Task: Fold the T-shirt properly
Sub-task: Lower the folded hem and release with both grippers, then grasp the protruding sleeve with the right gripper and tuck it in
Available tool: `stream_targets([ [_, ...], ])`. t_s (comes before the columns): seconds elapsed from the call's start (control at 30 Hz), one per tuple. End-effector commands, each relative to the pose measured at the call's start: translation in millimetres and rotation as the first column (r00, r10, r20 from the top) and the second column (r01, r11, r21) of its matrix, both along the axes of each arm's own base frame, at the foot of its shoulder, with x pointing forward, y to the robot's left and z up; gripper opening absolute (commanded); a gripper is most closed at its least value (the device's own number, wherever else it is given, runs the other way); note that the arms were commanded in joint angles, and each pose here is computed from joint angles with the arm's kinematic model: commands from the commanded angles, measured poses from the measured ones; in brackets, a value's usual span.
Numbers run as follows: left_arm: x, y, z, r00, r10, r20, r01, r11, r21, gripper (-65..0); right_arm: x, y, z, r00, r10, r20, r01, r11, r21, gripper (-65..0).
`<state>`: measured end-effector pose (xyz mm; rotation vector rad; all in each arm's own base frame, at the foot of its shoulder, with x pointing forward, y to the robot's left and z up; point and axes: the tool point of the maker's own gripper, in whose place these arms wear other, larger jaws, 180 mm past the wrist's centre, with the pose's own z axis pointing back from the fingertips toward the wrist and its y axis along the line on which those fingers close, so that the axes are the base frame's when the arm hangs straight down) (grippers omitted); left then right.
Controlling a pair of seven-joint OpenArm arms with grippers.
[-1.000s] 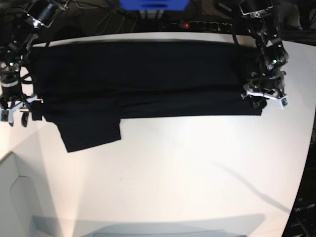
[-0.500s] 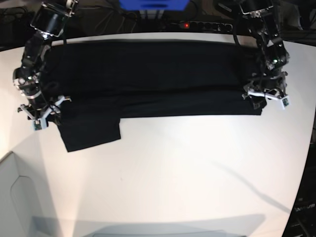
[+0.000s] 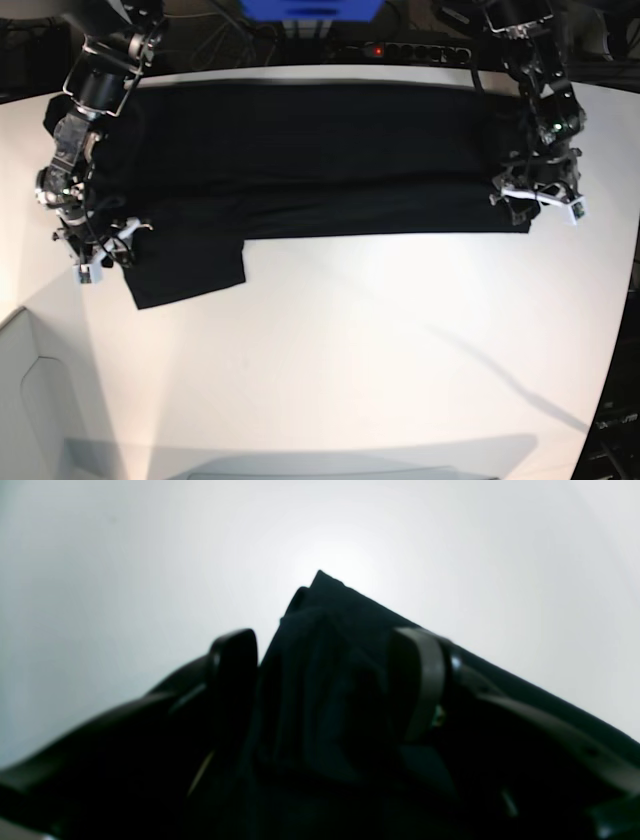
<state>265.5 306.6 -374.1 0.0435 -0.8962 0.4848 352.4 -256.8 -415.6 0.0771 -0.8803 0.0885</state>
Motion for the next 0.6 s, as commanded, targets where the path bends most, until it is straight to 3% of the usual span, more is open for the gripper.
stream_targets([
  [0.0, 8, 5, 13, 0.999, -0.004, 0.042, 0.003, 1.0, 0.025, -25.2, 12, -5, 16, 0.998, -0.002, 0.055, 0.002, 1.0, -0.002, -35.2],
  [0.27, 5, 5, 4, 1.0, -0.001, 0.02, 0.0, 1.0, 0.014, -25.1, 13, 8, 11, 0.998, 0.038, 0.04, -0.038, 0.999, -0.003, -37.7],
  [0.33, 2, 6, -4, 1.0, 0.006, 0.001, -0.006, 1.0, 0.006, -25.1, 14, 19, 9, 0.996, 0.079, 0.033, -0.078, 0.997, -0.01, -44.1],
  [0.47, 0, 5, -8, 1.0, 0.007, -0.009, -0.007, 1.0, 0.002, -25.1, 17, 18, 16, 0.996, 0.08, 0.051, -0.079, 0.997, -0.022, -64.5],
  [0.57, 0, 5, -8, 1.0, 0.007, -0.009, -0.007, 1.0, 0.002, -25.1, 19, 18, 36, 0.991, 0.089, 0.101, -0.083, 0.995, -0.059, -65.0],
])
